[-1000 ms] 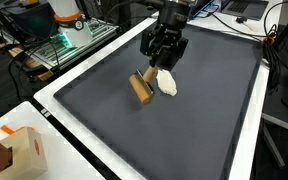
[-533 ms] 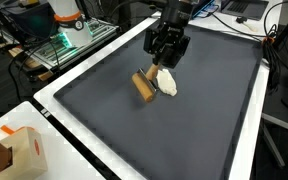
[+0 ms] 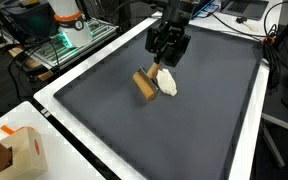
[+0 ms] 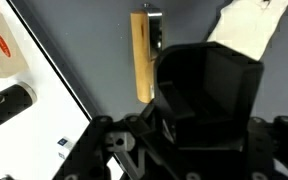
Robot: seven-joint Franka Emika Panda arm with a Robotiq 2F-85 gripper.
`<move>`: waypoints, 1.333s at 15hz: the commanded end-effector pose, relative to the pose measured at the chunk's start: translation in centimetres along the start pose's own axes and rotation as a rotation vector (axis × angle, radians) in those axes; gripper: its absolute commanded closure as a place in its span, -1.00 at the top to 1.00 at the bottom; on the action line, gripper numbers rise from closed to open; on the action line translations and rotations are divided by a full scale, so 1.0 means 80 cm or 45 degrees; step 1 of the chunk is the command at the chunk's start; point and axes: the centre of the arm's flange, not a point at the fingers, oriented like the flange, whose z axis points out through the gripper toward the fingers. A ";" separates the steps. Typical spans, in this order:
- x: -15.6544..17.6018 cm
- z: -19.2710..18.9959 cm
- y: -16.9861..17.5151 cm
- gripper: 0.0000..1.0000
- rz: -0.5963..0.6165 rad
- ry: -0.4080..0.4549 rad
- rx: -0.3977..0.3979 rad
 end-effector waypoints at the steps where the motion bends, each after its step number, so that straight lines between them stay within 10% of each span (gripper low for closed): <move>1: -0.009 -0.011 0.006 -0.54 -0.035 -0.022 -0.002; 15: 0.003 -0.062 0.050 -0.54 -0.352 -0.037 0.257; 20: 0.011 -0.083 0.083 -0.54 -0.544 -0.038 0.497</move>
